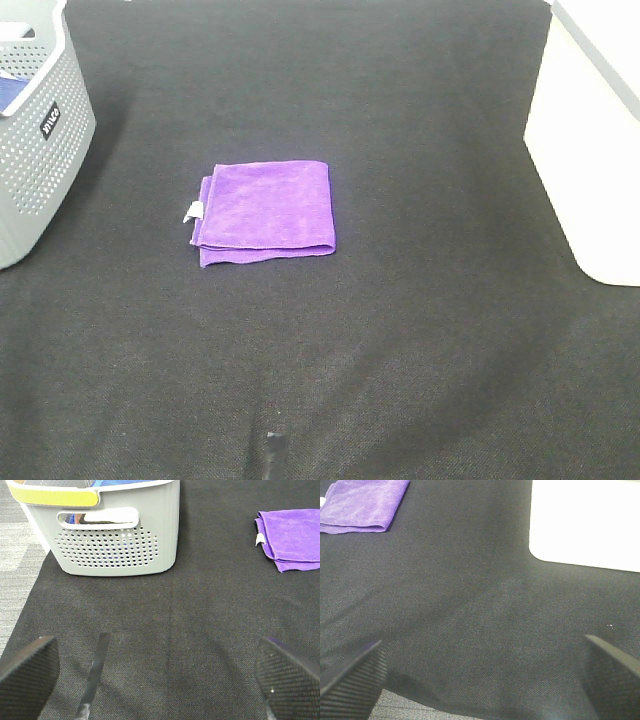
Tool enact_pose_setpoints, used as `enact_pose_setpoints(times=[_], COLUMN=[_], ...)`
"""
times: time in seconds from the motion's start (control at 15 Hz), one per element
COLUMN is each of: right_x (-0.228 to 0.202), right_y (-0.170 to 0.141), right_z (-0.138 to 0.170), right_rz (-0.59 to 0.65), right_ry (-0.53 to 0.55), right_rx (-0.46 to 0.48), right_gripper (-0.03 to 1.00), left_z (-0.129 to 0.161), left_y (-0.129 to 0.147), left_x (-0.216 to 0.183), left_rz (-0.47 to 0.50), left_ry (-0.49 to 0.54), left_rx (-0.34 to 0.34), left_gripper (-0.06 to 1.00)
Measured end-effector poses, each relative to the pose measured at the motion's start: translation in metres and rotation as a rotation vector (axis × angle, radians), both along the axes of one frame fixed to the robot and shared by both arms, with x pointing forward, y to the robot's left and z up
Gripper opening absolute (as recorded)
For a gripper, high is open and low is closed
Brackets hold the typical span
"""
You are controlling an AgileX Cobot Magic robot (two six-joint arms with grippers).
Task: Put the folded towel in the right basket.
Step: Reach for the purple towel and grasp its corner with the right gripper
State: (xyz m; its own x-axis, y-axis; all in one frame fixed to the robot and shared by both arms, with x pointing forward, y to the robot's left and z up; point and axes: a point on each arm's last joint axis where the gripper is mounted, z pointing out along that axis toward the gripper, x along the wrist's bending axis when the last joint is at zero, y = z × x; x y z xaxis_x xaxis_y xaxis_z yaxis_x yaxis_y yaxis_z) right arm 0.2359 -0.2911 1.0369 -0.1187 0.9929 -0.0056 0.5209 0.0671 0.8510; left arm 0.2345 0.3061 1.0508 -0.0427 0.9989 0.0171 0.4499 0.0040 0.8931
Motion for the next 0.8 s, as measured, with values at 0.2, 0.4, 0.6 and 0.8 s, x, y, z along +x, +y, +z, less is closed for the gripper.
enact_pose_setpoints(times=[0.2, 0.4, 0.6, 0.8], right_x=[0.0000, 0.0000, 0.0000, 0.0000], right_y=[0.0000, 0.0000, 0.0000, 0.0000], right_z=[0.0000, 0.0000, 0.0000, 0.0000], right_rz=[0.000, 0.000, 0.000, 0.000], right_ry=[0.000, 0.000, 0.000, 0.000], right_rx=[0.000, 0.000, 0.000, 0.000], right_gripper=[0.98, 0.98, 0.98, 0.98], left_z=[0.0000, 0.0000, 0.0000, 0.0000], left_y=[0.0000, 0.0000, 0.0000, 0.0000], left_x=[0.0000, 0.0000, 0.0000, 0.0000], left_rz=[0.000, 0.000, 0.000, 0.000], left_ry=[0.000, 0.000, 0.000, 0.000], left_rx=[0.000, 0.000, 0.000, 0.000], left_gripper=[0.99, 0.99, 0.99, 0.99])
